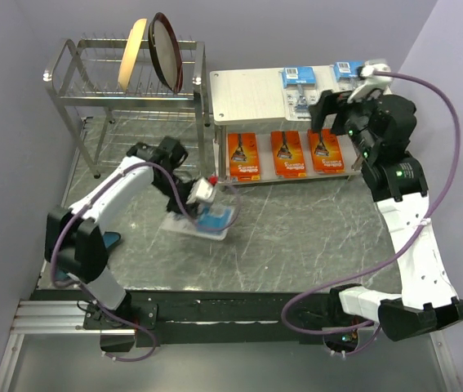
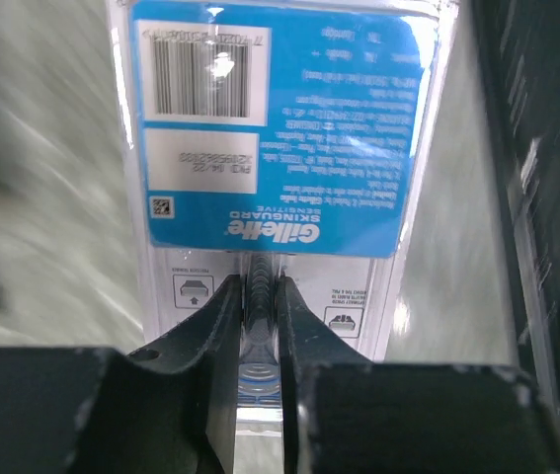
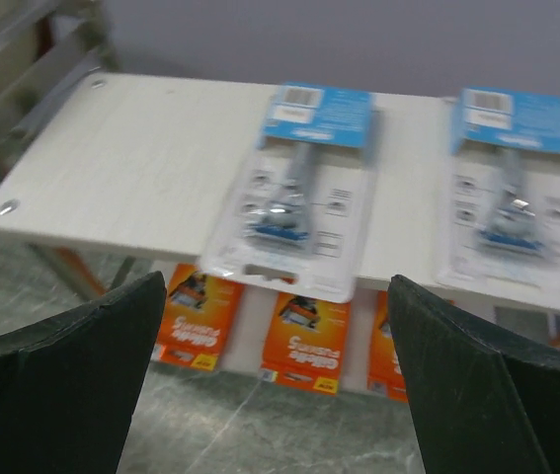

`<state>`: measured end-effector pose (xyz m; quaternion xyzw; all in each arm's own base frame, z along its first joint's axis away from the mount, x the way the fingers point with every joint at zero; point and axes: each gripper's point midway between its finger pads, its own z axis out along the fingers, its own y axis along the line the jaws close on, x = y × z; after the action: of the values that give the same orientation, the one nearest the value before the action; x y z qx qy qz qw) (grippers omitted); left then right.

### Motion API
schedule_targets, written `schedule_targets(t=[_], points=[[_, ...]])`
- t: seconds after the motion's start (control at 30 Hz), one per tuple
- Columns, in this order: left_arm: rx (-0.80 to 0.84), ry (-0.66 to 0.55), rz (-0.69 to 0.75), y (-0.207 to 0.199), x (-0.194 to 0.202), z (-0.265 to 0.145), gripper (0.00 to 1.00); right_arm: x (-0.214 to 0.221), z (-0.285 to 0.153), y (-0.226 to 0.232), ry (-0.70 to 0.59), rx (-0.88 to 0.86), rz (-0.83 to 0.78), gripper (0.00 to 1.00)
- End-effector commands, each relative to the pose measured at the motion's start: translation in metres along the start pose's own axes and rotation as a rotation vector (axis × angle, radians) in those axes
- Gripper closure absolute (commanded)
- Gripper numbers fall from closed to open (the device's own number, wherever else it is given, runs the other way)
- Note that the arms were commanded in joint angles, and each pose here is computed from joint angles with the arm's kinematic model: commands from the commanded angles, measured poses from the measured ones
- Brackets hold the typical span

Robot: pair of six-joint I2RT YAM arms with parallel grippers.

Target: Place and organize the shaving razors onto the shelf

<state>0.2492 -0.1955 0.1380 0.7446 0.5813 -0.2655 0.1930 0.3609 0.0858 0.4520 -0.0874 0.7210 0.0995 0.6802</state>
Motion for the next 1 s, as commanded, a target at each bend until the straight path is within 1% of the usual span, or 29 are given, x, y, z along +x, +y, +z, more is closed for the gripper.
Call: schedule_targets(t=[0.0,0.03,0.07,0.1,0.13,0.17,0.2,0.23,0.27,0.33,0.37,0.4,0.43,0.47,0.5,0.53,0.57,0.6,0.63,0.7,0.73,0.77,0.83,0.9,0.93,0.97], points=[[-0.037,-0.351,-0.132,-0.016,-0.133,-0.063,0.99,-0.03,-0.016,-0.072,-0.116,0.311,0.148,0.0],[-0.092,-0.416,-0.092,-0.001,-0.155,-0.074,0.99,-0.028,-0.018,-0.08,-0.107,0.338,0.17,0.0],[-0.114,-0.468,-0.177,0.002,-0.172,-0.088,0.99,-0.029,-0.019,-0.087,-0.11,0.354,0.192,0.0],[-0.162,-0.525,-0.157,0.011,-0.192,-0.105,0.99,-0.029,-0.02,-0.092,-0.113,0.365,0.227,0.0],[-0.246,-0.602,-0.094,0.029,-0.215,-0.124,0.99,-0.028,-0.022,-0.1,-0.112,0.383,0.241,0.0],[-0.275,-0.681,-0.199,0.031,-0.234,-0.143,0.99,-0.028,-0.022,-0.101,-0.113,0.38,0.25,0.0],[-0.319,-0.731,-0.22,0.038,-0.244,-0.155,0.99,-0.027,-0.022,-0.099,-0.112,0.368,0.258,0.0],[-0.407,-0.834,-0.145,0.05,-0.269,-0.182,0.99,-0.026,-0.022,-0.098,-0.11,0.362,0.261,0.0],[-0.446,-0.914,-0.269,0.054,-0.278,-0.198,0.99,-0.025,-0.021,-0.096,-0.107,0.353,0.264,0.0],[-0.521,-1.013,-0.325,0.067,-0.29,-0.217,0.99,-0.025,-0.02,-0.093,-0.108,0.336,0.271,0.0],[-0.527,-1.049,-0.383,0.079,-0.294,-0.219,0.99,-0.025,-0.02,-0.093,-0.106,0.333,0.273,0.0],[-0.599,-1.086,-0.418,0.089,-0.303,-0.238,0.99,-0.024,-0.019,-0.093,-0.105,0.331,0.278,0.0],[-0.59,-1.114,-0.498,0.095,-0.308,-0.242,0.99,-0.024,-0.019,-0.092,-0.103,0.327,0.278,0.0],[-0.579,-1.093,-0.609,0.117,-0.3,-0.226,0.99,-0.024,-0.019,-0.091,-0.104,0.323,0.279,0.0],[-0.627,-1.144,-0.648,0.125,-0.308,-0.247,0.99,-0.022,-0.017,-0.091,-0.098,0.323,0.282,0.0],[-0.61,-1.172,-0.737,0.132,-0.309,-0.248,0.99,-0.021,-0.017,-0.091,-0.096,0.323,0.287,0.0],[-0.635,-1.168,-0.795,0.148,-0.305,-0.241,0.99,-0.02,-0.017,-0.092,-0.095,0.326,0.288,0.0],[-0.716,-1.196,-0.813,0.155,-0.305,-0.252,0.99,-0.017,-0.015,-0.089,-0.086,0.306,0.294,0.0],[-0.743,-1.203,-0.791,0.156,-0.311,-0.251,0.99,-0.016,-0.015,-0.088,-0.082,0.3,0.294,0.0],[-0.805,-1.209,-0.828,0.165,-0.311,-0.252,0.99,-0.011,-0.014,-0.087,-0.072,0.297,0.302,0.0],[-0.866,-1.186,-0.847,0.177,-0.307,-0.245,0.99,-0.008,-0.014,-0.088,-0.068,0.299,0.306,0.0],[-0.896,-1.195,-0.83,0.177,-0.312,-0.253,0.99,-0.008,-0.015,-0.088,-0.068,0.298,0.308,0.0],[-0.974,-1.185,-0.873,0.186,-0.303,-0.252,0.99,-0.004,-0.015,-0.089,-0.06,0.296,0.316,0.0],[-1.02,-1.176,-0.885,0.192,-0.3,-0.252,0.99,0.0,-0.016,-0.089,-0.054,0.296,0.32,0.0],[-1.067,-1.146,-0.901,0.199,-0.293,-0.247,0.99,0.001,-0.016,-0.089,-0.051,0.296,0.324,0.0],[-1.089,-1.151,-0.904,0.2,-0.293,-0.25,0.99,0.002,-0.016,-0.089,-0.05,0.293,0.327,0.0]])
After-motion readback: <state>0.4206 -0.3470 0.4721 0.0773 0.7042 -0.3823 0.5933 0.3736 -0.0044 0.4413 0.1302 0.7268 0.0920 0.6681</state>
